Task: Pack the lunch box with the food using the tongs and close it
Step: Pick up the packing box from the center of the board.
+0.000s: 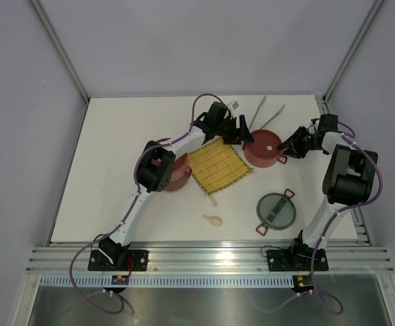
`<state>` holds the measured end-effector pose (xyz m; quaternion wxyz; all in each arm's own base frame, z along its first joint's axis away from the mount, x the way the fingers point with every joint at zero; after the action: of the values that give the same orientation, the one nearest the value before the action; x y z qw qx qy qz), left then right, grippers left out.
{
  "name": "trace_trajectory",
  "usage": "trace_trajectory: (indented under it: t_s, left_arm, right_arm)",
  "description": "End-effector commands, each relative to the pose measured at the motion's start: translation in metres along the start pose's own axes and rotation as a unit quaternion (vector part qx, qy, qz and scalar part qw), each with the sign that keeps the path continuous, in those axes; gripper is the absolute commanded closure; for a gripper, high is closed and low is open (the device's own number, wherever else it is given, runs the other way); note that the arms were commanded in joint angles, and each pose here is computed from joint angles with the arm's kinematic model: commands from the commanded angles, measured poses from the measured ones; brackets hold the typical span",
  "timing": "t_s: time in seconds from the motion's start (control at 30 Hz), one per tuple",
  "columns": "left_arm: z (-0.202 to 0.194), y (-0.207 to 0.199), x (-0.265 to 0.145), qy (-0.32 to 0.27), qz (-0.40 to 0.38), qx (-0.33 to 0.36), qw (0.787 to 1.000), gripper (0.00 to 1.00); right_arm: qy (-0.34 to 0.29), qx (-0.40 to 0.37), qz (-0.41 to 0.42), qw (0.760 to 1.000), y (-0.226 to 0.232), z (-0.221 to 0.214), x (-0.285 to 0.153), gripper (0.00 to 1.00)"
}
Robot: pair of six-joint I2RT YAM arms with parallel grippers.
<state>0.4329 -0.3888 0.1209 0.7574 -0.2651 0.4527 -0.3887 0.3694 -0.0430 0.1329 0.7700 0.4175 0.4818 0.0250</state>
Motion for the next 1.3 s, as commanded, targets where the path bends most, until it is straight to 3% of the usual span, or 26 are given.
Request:
trace_trajectory:
  t_s: [0.0, 0.57, 0.83, 1.03, 1.27]
  left_arm:
    - [0.017, -0.017, -0.007, -0.019, -0.037, 0.012, 0.999, 0.24]
    - [0.020, -0.024, -0.005, -0.026, -0.069, -0.005, 0.997, 0.29]
    - [0.021, -0.030, -0.006, -0.027, -0.092, -0.018, 0.995, 0.42]
    - [0.017, -0.025, -0.003, -0.023, -0.091, -0.030, 0.995, 0.73]
    - [0.016, -0.024, -0.004, -0.020, -0.092, -0.033, 0.995, 0.77]
  right_arm:
    - [-0.019, -0.018, 0.006, 1.000, 0.007, 0.002, -0.009, 0.58]
    - [-0.016, -0.021, 0.002, 1.000, 0.007, 0.004, -0.010, 0.59]
    - [-0.017, -0.020, 0.002, 1.000, 0.008, 0.005, -0.010, 0.59]
    - [-0.020, -0.022, -0.002, 1.000, 0.009, 0.002, -0.015, 0.56]
    - [-0.022, -0.020, -0.015, 0.999, 0.006, -0.003, -0.016, 0.48]
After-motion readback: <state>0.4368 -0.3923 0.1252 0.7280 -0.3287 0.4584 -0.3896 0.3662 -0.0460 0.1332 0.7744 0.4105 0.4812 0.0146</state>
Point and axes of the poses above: each gripper's point midway between its finger pads, its own x axis out along the fingers, its own y axis along the line the jaws close on, z = x × y, the point moved 10 cm from there along -x, back along the fingers, and after that the axes turned 1 degree about -x, right-handed, at the moved point
